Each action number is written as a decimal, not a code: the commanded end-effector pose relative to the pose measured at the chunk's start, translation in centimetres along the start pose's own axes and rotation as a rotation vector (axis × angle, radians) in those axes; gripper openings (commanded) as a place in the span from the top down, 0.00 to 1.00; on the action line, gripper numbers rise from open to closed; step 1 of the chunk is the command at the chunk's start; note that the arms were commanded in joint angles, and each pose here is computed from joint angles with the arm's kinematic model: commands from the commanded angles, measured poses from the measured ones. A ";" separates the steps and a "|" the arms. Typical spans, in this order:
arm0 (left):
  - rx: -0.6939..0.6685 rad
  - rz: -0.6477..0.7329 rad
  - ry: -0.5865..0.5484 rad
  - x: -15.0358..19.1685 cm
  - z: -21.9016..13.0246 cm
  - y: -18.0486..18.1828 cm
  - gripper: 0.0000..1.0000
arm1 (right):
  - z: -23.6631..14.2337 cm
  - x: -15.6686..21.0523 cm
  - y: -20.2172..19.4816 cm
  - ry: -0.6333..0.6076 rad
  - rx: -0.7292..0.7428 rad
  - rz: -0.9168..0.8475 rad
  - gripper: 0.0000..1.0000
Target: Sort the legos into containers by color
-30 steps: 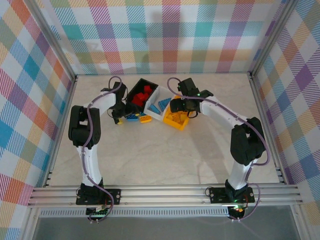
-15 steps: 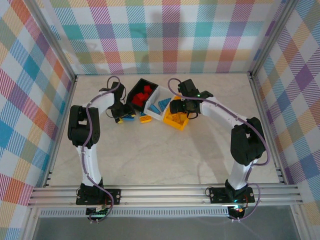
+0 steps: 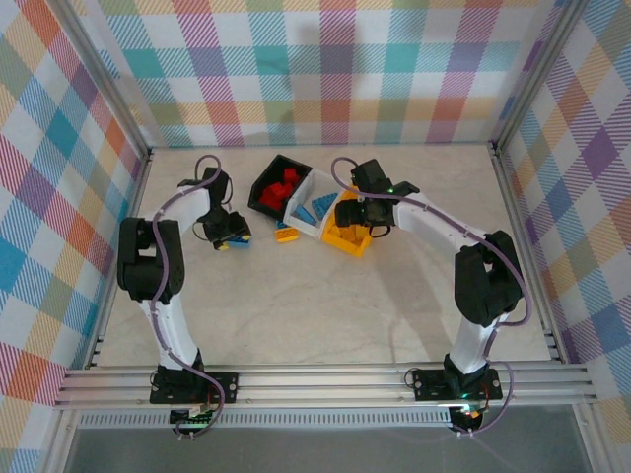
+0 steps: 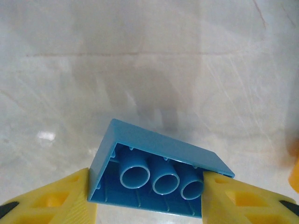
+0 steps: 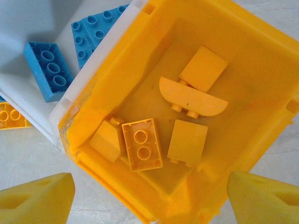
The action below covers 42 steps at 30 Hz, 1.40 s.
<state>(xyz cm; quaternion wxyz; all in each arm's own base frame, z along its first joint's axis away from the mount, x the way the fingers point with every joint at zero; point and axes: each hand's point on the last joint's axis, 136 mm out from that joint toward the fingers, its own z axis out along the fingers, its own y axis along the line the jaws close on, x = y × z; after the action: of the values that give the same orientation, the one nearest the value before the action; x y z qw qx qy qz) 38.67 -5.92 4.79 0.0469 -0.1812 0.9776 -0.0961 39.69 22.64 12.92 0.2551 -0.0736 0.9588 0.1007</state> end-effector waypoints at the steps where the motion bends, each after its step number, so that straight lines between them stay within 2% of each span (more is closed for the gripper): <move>1: 0.055 0.035 -0.007 0.9 -2.5 -0.8 0.47 | 0.0 0.1 1.1 -0.004 -0.033 0.008 0.15; 11: 0.174 0.044 -0.028 0.8 -5.9 -3.9 0.46 | -0.2 0.4 1.4 -0.005 -0.034 0.008 0.14; 21: 0.288 0.113 -0.071 -0.8 -7.1 -13.6 0.43 | -1.8 1.7 0.2 -0.007 -0.004 -0.015 0.14; 26: 0.294 0.170 -0.074 -1.4 -5.6 -18.7 0.41 | -2.9 2.2 -0.2 -0.015 0.000 -0.031 0.14; 29: 0.286 0.187 -0.063 -1.8 -4.3 -20.7 0.37 | -3.4 2.4 -0.3 -0.024 -0.005 -0.038 0.14; 35: 0.291 0.190 -0.060 -2.7 -3.3 -22.6 0.27 | -4.1 2.9 -0.1 -0.030 -0.031 -0.050 0.13; 42: 0.300 0.212 -0.075 -2.1 -5.0 -23.2 0.19 | -3.9 3.7 0.4 -0.014 -0.073 -0.049 0.13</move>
<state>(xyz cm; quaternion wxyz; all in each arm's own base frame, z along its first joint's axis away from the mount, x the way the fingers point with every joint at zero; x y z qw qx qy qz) 49.12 -25.50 12.97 0.1221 -0.0744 0.9618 -0.2336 35.00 21.15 13.28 0.2490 -0.0935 0.9580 0.1074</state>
